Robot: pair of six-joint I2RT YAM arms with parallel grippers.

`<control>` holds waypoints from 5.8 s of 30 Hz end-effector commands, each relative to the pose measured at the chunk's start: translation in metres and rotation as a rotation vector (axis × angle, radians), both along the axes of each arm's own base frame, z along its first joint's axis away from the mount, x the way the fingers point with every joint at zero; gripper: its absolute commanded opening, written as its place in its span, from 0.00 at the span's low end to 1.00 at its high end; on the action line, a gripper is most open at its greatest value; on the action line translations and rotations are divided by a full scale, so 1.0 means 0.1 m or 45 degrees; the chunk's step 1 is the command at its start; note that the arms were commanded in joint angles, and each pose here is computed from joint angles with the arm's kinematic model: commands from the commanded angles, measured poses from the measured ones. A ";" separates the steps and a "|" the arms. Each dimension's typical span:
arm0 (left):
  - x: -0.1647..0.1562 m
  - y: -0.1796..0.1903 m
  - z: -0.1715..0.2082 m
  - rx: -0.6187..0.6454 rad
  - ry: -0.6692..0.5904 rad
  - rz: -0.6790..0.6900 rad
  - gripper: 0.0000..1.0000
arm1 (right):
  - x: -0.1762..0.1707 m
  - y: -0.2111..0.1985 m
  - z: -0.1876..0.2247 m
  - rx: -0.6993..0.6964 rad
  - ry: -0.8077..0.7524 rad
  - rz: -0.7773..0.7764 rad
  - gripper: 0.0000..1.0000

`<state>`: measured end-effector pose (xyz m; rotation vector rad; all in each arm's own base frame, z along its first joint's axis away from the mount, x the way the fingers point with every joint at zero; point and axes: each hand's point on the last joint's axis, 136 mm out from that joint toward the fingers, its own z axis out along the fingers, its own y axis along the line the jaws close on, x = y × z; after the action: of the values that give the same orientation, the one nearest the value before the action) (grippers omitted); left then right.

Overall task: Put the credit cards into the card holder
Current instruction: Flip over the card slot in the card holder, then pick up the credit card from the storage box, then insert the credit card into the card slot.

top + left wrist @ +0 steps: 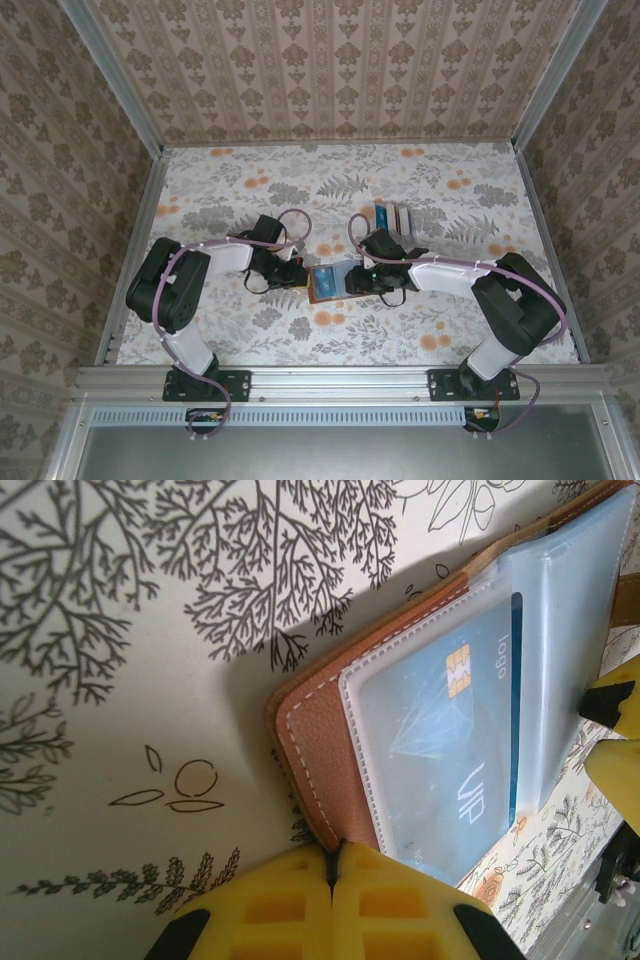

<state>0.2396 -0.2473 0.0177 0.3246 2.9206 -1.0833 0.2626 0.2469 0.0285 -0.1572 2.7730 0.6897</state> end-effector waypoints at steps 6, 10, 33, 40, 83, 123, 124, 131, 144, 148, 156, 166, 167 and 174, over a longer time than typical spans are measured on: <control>-0.16 0.08 -0.22 0.093 0.052 0.000 0.00 | -0.04 0.17 -0.04 0.068 0.031 0.050 0.43; -0.14 0.06 -0.21 0.077 0.044 0.007 0.00 | -0.01 0.35 0.01 0.166 0.034 0.073 0.43; -0.09 -0.09 -0.19 -0.030 0.070 0.037 0.00 | 0.13 0.67 0.87 0.550 -0.181 0.200 0.45; -0.08 -0.09 -0.18 -0.027 0.061 0.024 0.00 | 0.16 0.16 0.67 0.248 -0.283 0.087 0.50; -0.17 -0.19 -0.04 -0.033 0.044 0.001 0.00 | 1.75 -1.39 0.54 -0.746 -0.258 -0.281 0.67; -0.25 -0.23 -0.18 -0.048 0.074 -0.008 0.00 | 1.62 -1.71 0.81 -1.004 -0.297 -0.242 0.08; -0.25 -0.24 -0.18 -0.048 0.078 -0.012 0.00 | 1.61 -1.70 0.82 -0.993 -0.295 -0.240 0.05; -0.27 -0.22 -0.14 -0.040 0.067 -0.032 0.00 | 1.51 -1.53 1.01 -0.760 -0.296 -0.275 0.00; -0.32 -0.29 -0.08 -0.025 0.027 -0.140 0.00 | 0.52 -0.83 1.23 -0.004 -0.326 -0.022 0.00; -0.36 -0.32 -0.10 -0.034 0.026 -0.179 0.00 | 0.14 -0.55 1.04 0.281 -0.230 0.101 0.00; -0.44 -0.38 -0.19 -0.007 0.034 -0.245 0.00 | -0.22 -0.37 0.49 0.447 0.040 0.207 0.00; -0.53 -0.33 -0.28 0.018 0.041 -0.237 0.00 | -0.11 -0.38 0.15 0.441 0.135 0.154 0.00; -0.54 -0.32 -0.29 0.017 0.041 -0.232 0.00 | -0.10 -0.39 0.15 0.441 0.123 0.153 0.00; -0.56 -0.31 -0.33 0.025 0.050 -0.234 0.00 | -0.09 -0.43 0.07 0.437 0.165 0.104 0.00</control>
<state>0.2146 -0.2951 0.0181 0.5833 2.8282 -1.1895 0.2570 0.2065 0.0466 -0.2146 2.6895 1.2092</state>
